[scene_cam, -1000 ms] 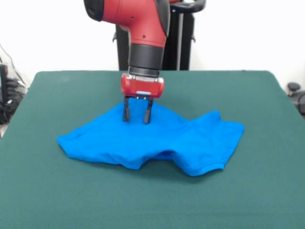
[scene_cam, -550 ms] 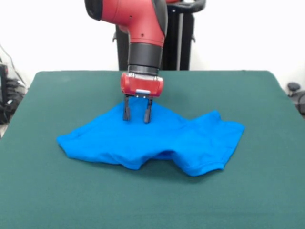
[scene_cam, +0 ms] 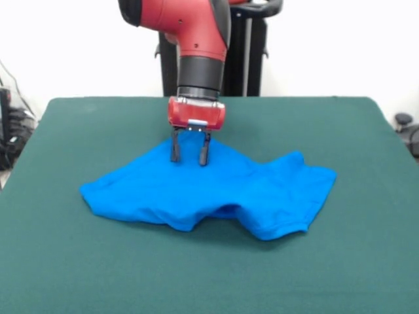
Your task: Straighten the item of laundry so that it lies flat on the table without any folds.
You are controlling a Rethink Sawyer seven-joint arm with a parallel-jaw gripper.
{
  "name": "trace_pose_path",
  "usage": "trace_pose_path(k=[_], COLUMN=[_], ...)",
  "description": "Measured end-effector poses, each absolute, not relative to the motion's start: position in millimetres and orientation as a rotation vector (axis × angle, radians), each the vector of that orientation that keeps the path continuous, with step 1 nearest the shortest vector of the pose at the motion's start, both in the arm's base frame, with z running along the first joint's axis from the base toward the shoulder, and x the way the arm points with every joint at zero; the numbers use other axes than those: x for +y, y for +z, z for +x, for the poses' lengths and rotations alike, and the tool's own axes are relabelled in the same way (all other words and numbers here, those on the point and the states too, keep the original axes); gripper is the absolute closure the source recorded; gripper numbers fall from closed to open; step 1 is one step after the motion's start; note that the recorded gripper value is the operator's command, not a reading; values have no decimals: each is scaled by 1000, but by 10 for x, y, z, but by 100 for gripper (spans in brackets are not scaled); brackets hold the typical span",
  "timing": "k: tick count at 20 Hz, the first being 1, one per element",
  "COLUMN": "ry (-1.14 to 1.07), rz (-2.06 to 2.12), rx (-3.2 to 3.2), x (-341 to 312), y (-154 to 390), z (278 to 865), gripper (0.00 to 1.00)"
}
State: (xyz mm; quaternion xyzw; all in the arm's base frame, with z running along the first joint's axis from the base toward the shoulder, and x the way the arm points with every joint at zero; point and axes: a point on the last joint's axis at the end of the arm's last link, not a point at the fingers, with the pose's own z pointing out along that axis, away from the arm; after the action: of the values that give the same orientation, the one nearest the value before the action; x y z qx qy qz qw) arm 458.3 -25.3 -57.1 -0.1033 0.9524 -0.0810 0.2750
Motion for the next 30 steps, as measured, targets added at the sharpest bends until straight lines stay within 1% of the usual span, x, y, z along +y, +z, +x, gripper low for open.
trace_pose_path(k=[7, 18, 30], ry=[-211, -203, -190], rz=[-257, -183, -169], rx=[2592, 2745, 2780], x=[-223, -151, -150], y=[-546, -456, -440], z=[4433, 3925, 3751], gripper=[0, 0, 0])
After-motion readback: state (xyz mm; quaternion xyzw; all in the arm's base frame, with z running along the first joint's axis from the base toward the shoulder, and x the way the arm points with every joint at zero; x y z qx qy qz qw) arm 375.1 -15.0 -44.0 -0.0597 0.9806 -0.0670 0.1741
